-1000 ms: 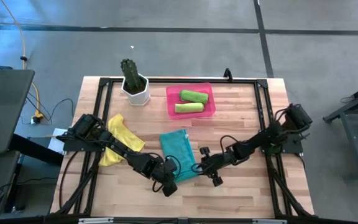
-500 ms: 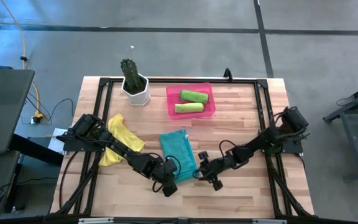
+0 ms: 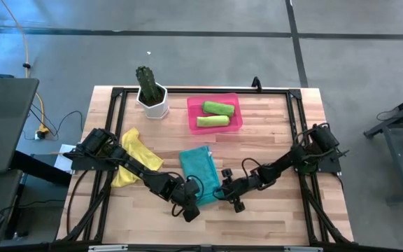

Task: Roll microfiber towels into tight, uniform cylinder then place into a basket
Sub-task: Roll the blue microfiber cloth

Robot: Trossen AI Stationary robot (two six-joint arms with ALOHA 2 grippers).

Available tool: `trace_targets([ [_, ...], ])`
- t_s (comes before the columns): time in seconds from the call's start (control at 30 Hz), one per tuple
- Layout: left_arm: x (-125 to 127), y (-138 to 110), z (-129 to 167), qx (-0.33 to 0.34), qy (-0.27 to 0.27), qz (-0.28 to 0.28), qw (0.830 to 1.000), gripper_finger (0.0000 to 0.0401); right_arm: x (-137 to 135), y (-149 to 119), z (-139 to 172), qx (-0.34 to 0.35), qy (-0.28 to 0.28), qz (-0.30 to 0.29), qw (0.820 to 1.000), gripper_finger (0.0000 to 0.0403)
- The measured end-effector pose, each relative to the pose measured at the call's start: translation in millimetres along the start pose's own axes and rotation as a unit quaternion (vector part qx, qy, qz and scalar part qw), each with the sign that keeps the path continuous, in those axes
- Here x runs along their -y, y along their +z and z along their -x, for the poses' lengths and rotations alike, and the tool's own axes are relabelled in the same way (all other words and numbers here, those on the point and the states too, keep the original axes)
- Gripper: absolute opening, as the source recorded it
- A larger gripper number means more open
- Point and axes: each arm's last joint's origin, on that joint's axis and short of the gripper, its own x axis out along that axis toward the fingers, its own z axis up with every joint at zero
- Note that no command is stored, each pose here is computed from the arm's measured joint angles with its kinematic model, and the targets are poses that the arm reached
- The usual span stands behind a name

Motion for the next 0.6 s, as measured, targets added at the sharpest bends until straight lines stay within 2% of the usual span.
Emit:
trace_targets([
  [0.17,0,0,0,-0.003,-0.002,0.0,1.0,0.0005,1,4,5,0.002,0.002,0.012,1.0,0.0155],
  [0.47,0,0,0,-0.007,-0.004,0.0,1.0,0.0005,3,18,36,-0.013,0.005,0.015,1.0,0.0155],
  [0.6,0,0,0,-0.007,-0.004,0.0,1.0,0.0005,0,24,37,0.016,0.013,0.005,1.0,0.0155],
])
